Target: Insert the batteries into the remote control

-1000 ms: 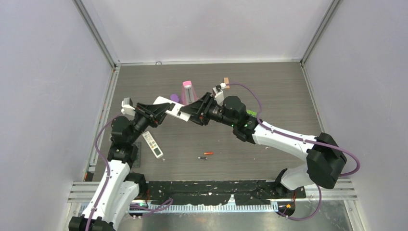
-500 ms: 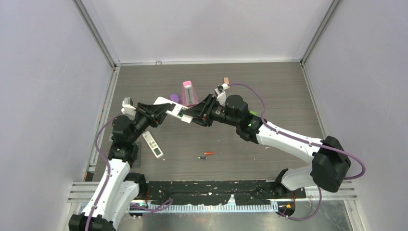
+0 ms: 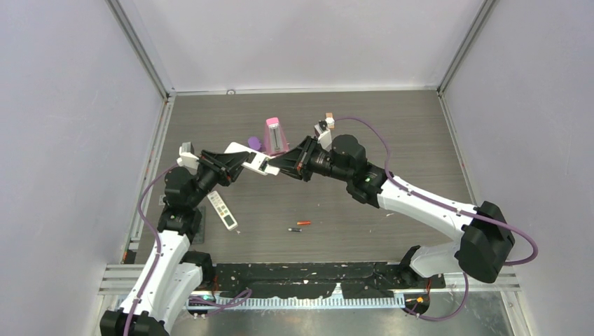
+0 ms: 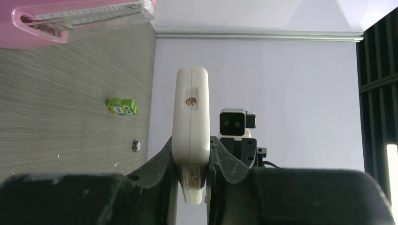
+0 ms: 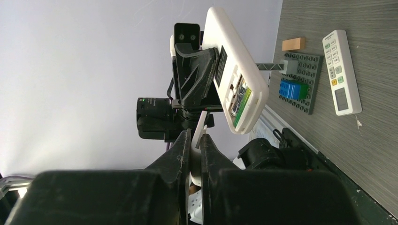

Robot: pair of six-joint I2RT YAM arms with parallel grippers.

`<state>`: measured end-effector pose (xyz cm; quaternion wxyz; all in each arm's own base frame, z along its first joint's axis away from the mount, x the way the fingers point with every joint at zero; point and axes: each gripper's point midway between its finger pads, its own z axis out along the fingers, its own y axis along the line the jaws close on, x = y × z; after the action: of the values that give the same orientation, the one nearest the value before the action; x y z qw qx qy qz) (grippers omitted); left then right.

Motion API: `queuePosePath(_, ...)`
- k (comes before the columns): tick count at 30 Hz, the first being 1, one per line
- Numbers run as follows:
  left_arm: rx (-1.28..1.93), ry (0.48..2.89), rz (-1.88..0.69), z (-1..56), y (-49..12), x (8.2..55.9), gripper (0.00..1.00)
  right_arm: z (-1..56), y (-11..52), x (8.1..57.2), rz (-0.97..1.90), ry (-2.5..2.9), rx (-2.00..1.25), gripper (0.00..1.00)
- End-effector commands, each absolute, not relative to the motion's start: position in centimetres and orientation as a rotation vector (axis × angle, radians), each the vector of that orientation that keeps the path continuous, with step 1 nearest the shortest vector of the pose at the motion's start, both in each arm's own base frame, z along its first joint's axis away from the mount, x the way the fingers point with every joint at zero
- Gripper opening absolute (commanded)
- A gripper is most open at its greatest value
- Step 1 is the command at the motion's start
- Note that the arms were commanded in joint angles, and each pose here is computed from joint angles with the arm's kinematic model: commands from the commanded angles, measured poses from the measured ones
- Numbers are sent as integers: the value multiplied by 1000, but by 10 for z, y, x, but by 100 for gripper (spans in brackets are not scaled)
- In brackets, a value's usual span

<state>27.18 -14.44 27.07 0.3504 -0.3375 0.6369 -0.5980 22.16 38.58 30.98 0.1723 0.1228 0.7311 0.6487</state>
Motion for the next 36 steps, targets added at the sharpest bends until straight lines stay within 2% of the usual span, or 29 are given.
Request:
queuePosePath(1, -826, 1609, -1565, 285, -144, 269, 0, 345, 383, 225, 1863, 1972, 308, 5)
queuePosePath(12, -830, 1566, -1645, 291, -147, 263, 0, 337, 395, 242, 1804, 2000, 359, 5)
queuePosePath(36, -785, 1535, -1688, 298, -149, 262, 0, 313, 414, 242, 1734, 2140, 395, 5)
